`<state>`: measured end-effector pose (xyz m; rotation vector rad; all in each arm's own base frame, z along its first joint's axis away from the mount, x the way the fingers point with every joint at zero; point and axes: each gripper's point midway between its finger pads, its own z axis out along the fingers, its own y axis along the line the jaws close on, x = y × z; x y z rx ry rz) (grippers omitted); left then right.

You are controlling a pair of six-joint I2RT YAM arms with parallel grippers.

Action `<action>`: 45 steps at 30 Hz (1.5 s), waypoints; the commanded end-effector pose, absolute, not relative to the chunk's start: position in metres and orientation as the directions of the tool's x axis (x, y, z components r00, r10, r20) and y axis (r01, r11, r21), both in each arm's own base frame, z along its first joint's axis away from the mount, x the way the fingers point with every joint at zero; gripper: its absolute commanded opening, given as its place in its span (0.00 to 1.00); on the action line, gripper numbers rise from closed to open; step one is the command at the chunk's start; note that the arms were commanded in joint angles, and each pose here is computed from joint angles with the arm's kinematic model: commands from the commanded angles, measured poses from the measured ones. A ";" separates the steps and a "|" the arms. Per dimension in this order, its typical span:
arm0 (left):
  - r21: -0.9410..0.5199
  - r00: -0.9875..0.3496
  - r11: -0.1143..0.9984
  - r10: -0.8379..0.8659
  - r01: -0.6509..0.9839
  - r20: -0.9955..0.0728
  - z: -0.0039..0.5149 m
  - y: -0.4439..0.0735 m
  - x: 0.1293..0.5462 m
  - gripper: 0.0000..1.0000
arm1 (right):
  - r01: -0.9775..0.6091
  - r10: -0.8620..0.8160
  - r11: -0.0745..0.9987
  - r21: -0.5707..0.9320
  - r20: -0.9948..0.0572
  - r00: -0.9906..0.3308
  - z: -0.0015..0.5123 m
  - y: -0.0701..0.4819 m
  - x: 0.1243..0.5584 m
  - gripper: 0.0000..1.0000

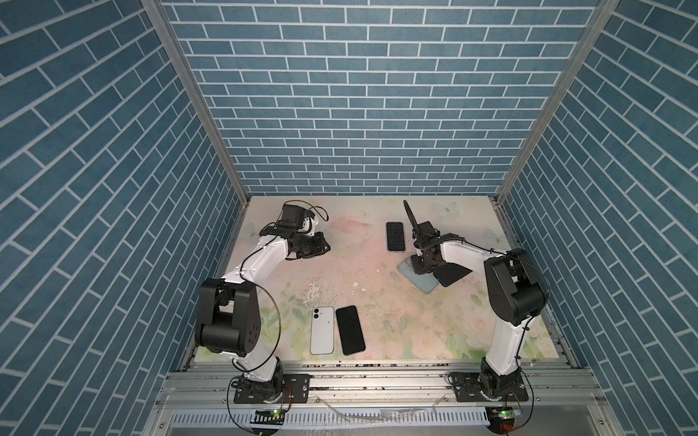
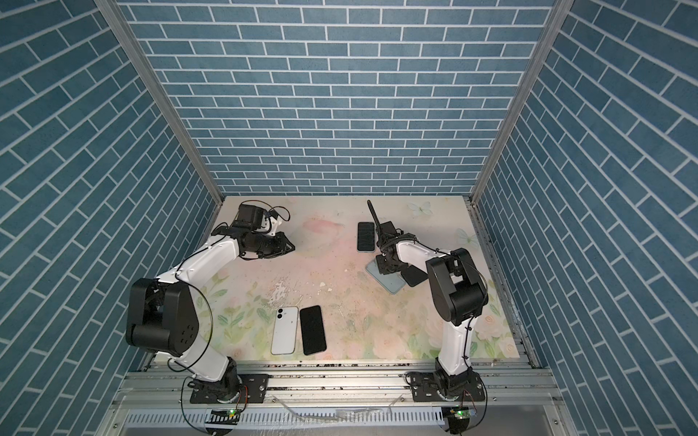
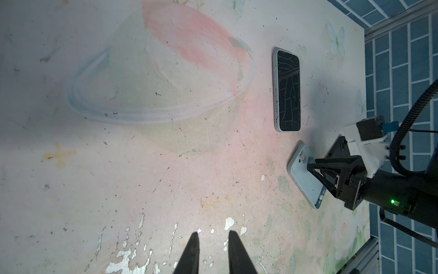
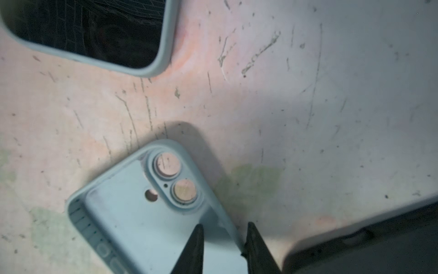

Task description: Put the phone into the phone case

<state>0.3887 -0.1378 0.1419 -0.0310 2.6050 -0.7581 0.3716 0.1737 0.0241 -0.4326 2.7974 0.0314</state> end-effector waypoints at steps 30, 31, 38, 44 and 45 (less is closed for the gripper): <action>-0.532 -0.903 0.839 -0.134 0.116 -0.409 0.155 -0.138 0.387 0.24 | -0.841 -0.839 0.531 -0.098 -0.198 -0.507 0.058 0.243 0.240 0.00; -0.532 -0.903 0.839 -0.135 0.116 -0.409 0.155 -0.138 0.387 0.25 | -0.844 -0.844 0.526 -0.105 -0.191 -0.502 0.058 0.242 0.240 0.00; -0.537 -0.902 0.835 -0.136 0.119 -0.410 0.157 -0.139 0.387 0.25 | -0.824 -0.840 0.538 -0.178 -0.194 -0.507 0.061 0.234 0.249 0.49; -0.529 -0.894 0.839 -0.137 0.124 -0.426 0.161 -0.137 0.387 0.24 | -0.706 -0.690 0.702 -0.093 -0.337 -0.641 0.095 0.256 0.251 0.61; -0.525 -0.893 0.842 -0.137 0.123 -0.430 0.162 -0.137 0.388 0.24 | -0.680 -0.638 0.733 -0.017 -0.364 -0.679 0.099 0.268 0.244 0.61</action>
